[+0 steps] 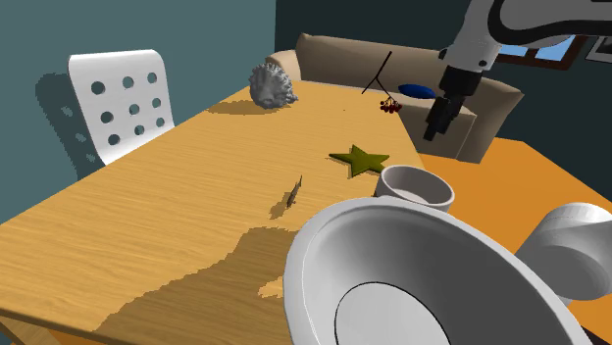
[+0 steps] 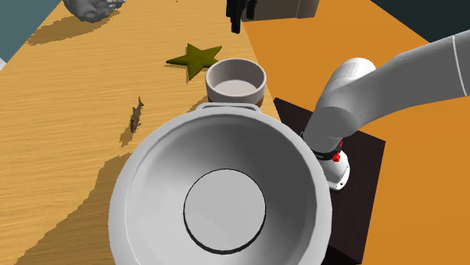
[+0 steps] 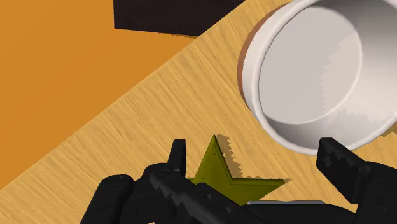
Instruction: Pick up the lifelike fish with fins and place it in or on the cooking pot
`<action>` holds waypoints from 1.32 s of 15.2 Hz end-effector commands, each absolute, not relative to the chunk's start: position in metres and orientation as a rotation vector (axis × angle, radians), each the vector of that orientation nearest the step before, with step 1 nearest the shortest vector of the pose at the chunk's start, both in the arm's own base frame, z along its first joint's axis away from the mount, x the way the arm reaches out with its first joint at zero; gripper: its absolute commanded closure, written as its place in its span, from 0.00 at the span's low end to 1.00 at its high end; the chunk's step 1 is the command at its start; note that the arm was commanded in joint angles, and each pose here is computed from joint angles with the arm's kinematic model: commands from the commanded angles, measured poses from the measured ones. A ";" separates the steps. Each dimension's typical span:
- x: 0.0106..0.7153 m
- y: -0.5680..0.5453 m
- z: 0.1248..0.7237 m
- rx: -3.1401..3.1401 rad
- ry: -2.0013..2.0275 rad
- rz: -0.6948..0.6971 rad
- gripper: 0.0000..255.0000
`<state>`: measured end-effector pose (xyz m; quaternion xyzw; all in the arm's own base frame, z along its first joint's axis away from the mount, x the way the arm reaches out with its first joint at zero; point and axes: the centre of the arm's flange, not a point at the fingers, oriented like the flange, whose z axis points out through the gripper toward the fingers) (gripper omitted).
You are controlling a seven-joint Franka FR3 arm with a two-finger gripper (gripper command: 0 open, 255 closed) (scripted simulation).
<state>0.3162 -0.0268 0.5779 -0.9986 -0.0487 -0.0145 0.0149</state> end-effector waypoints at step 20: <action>0.369 0.206 0.506 -3.004 0.849 0.013 0.00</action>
